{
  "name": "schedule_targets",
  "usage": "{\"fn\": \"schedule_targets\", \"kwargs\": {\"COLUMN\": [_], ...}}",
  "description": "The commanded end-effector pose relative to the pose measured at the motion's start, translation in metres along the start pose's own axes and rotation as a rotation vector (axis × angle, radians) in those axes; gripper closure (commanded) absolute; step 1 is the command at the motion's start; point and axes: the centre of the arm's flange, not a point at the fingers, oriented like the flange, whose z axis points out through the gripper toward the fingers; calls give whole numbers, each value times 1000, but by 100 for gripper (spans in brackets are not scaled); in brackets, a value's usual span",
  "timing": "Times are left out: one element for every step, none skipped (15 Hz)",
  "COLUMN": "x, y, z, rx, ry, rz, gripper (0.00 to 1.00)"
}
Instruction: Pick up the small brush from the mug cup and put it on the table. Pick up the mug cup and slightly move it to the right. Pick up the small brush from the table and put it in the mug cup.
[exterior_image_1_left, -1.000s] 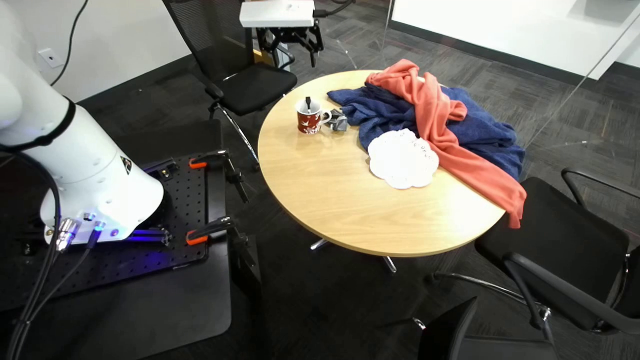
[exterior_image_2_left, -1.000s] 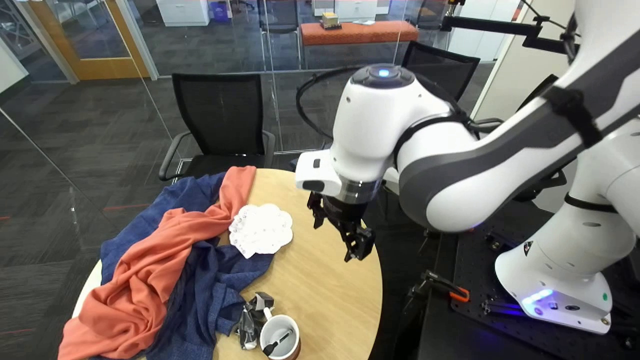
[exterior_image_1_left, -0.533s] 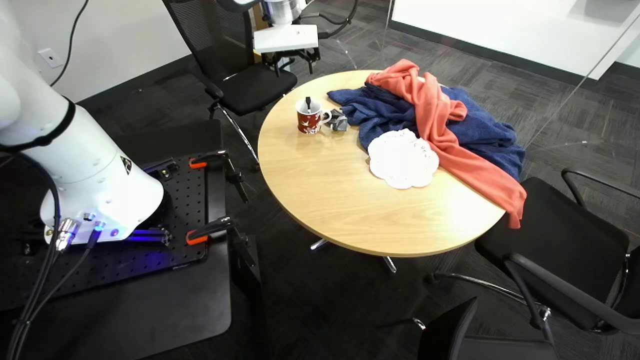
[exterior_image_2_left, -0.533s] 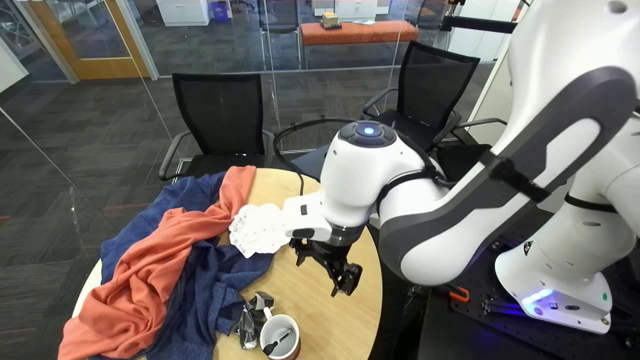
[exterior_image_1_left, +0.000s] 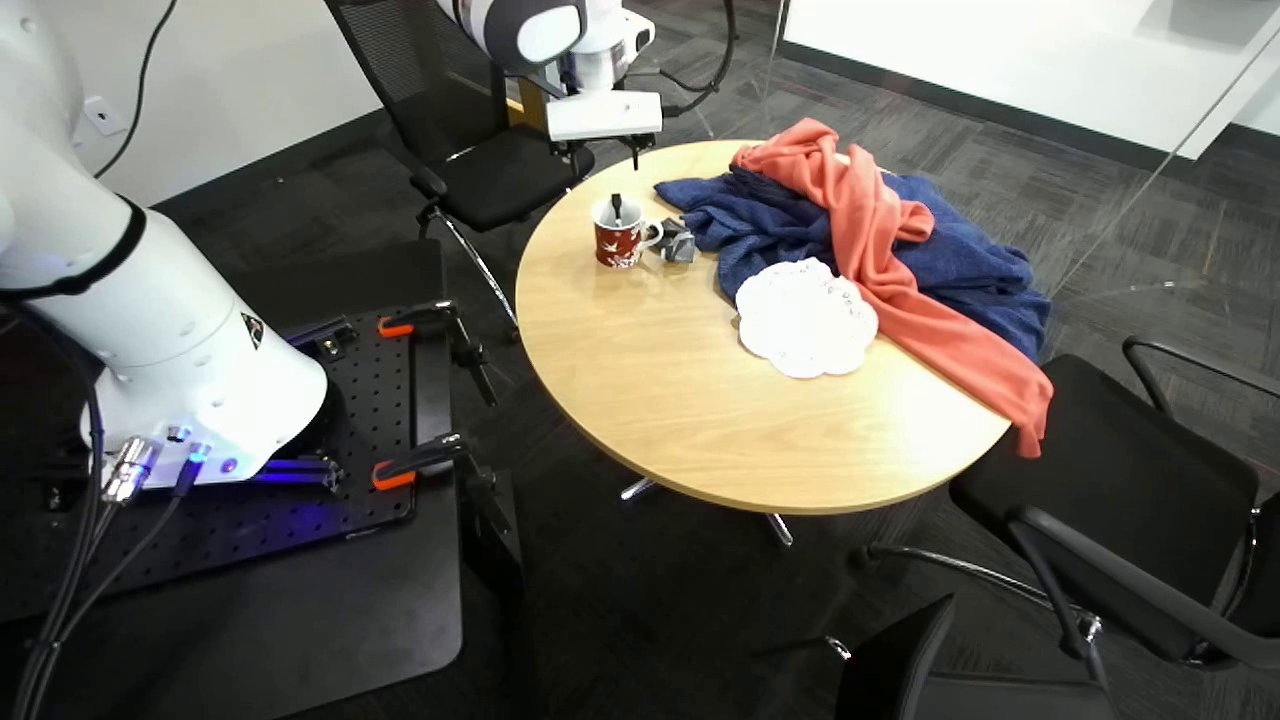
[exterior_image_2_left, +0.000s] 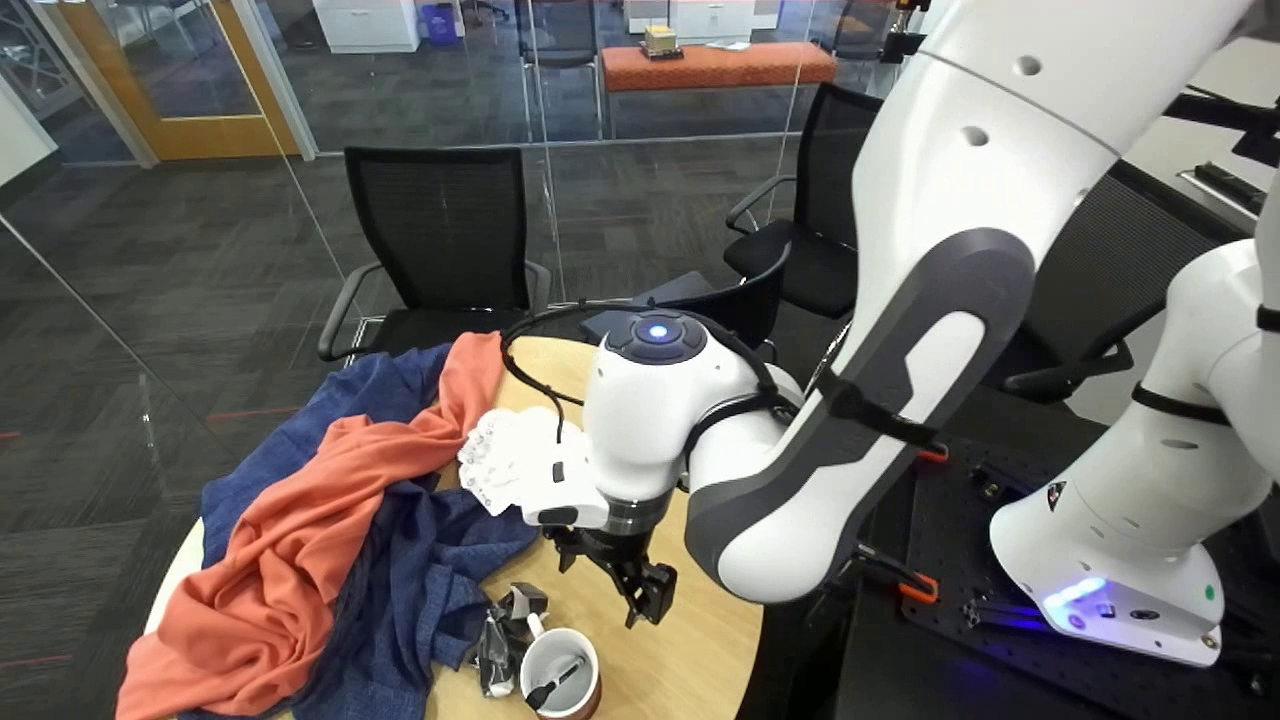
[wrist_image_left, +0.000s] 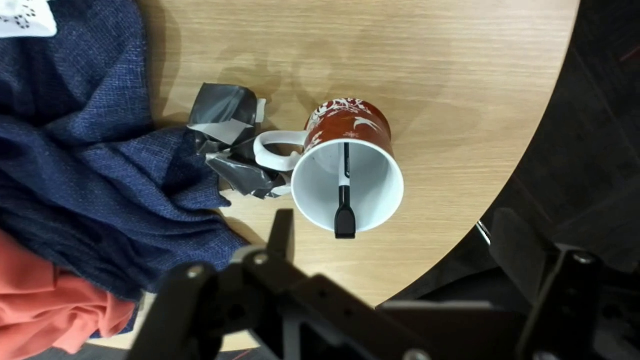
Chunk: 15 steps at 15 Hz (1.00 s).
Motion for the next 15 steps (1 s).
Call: {"fn": "schedule_targets", "kwargs": {"x": [9, 9, 4, 5, 5, 6, 6, 7, 7, 8, 9, 11, 11, 12, 13], "y": [16, 16, 7, 8, 9, 10, 10, 11, 11, 12, 12, 12, 11, 9, 8], "z": [25, 28, 21, 26, 30, 31, 31, 31, 30, 34, 38, 43, 48, 53, 58], "rx": [25, 41, 28, 35, 40, 42, 41, 41, 40, 45, 46, 52, 62, 67, 73], "ry": [24, 23, 10, 14, 16, 18, 19, 20, 20, 23, 19, 18, 19, 21, 24], "rz": [-12, -14, -15, -17, -17, -16, -16, -16, -16, -27, -37, -48, -59, -63, -65], "gripper": [0, 0, 0, 0, 0, 0, 0, 0, 0, 0, 0, 0, 0, 0, 0]}}
